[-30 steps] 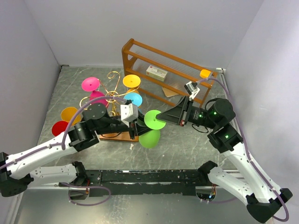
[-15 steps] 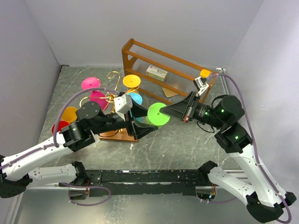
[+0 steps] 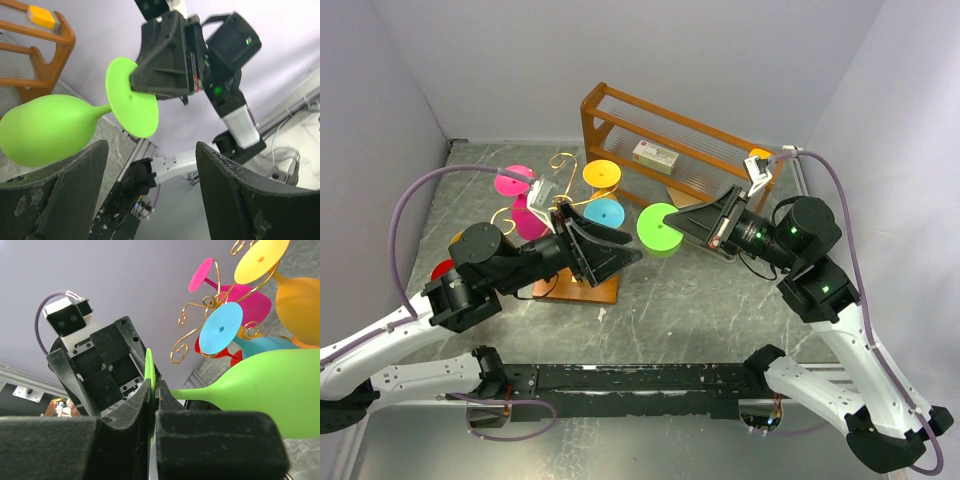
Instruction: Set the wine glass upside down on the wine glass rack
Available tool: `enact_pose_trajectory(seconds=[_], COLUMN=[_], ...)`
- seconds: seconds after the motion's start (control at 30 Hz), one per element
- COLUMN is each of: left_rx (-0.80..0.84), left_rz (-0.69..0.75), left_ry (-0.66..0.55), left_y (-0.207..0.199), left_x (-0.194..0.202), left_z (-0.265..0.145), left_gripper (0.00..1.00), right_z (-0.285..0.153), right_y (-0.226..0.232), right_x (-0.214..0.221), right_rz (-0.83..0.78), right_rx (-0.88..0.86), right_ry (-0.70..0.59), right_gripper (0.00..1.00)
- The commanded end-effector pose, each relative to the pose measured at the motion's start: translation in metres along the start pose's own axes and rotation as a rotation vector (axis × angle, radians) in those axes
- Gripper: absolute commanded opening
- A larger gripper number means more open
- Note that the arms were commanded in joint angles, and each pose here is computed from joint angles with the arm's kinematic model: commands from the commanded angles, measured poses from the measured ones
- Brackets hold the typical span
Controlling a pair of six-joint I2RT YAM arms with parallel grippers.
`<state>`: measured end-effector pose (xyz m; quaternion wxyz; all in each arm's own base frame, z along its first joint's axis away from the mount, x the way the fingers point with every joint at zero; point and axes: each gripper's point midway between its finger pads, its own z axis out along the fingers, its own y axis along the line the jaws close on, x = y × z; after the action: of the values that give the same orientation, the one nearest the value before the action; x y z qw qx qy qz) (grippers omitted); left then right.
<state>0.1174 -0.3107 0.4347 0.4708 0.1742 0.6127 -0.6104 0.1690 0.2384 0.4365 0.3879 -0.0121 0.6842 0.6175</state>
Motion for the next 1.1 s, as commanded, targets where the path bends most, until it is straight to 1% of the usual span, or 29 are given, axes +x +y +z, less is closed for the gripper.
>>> enact_pose_trajectory(seconds=[0.0,0.07,0.2,0.33,0.4,0.57,0.63,0.7,0.73,0.77,0.83,0.87,0.9,0.97,1.07], left_rx=[-0.09,-0.122,-0.094,-0.079,-0.062,-0.041,-0.034,-0.031,-0.024,-0.016,0.013,0.03,0.045,0.066,0.073], left_rz=[-0.15,-0.15,-0.144,-0.142,-0.141,-0.123,-0.12,-0.118,-0.117,-0.118,-0.127,-0.131,-0.135,-0.14,-0.136], left_ry=[-0.132,-0.142,-0.115,-0.082,-0.081,-0.084,-0.084,-0.087,-0.09,-0.094,-0.099,-0.102,-0.105,-0.109,-0.124], left_y=[0.007,0.012,0.006,0.004,0.001,-0.006,-0.007,-0.008,-0.009,-0.01,-0.014,-0.016,-0.017,-0.019,-0.013], left_x=[-0.027,-0.031,-0.03,-0.025,-0.025,-0.032,-0.034,-0.038,-0.041,-0.044,-0.051,-0.054,-0.058,-0.064,-0.079], left_z=[0.007,0.011,0.023,0.031,0.032,0.034,0.036,0.037,0.038,0.04,0.042,0.043,0.045,0.049,0.056], left_gripper=[0.79,0.76,0.62,0.45,0.4,0.19,0.08,0.07,0.07,0.07,0.07,0.07,0.07,0.07,0.07], right_z=[0.0,0.0,-0.001,0.0,0.0,0.0,0.0,0.0,-0.001,-0.002,-0.006,-0.008,-0.012,-0.02,-0.032], right_y=[0.014,0.013,0.01,0.009,0.007,0.007,0.007,0.007,0.008,0.008,0.007,0.004,0.004,0.003,0.003], right_x=[0.0,0.004,0.008,0.009,0.009,0.009,0.008,0.006,0.004,0.002,-0.004,-0.008,-0.011,-0.018,-0.027], right_rz=[-0.038,-0.029,-0.034,-0.037,-0.036,-0.042,-0.047,-0.052,-0.059,-0.071,-0.1,-0.111,-0.119,-0.138,-0.168], right_rx=[-0.092,-0.102,-0.102,-0.102,-0.097,-0.098,-0.099,-0.093,-0.09,-0.085,-0.057,-0.035,-0.022,0.005,0.033], right_ry=[-0.003,0.01,0.022,0.026,0.026,0.024,0.019,0.008,0.0,-0.011,-0.049,-0.073,-0.096,-0.154,-0.219], right_gripper=[0.0,0.0,0.0,0.0,0.0,0.0,0.0,0.0,0.02,0.11,0.4,0.53,0.61,0.7,0.76])
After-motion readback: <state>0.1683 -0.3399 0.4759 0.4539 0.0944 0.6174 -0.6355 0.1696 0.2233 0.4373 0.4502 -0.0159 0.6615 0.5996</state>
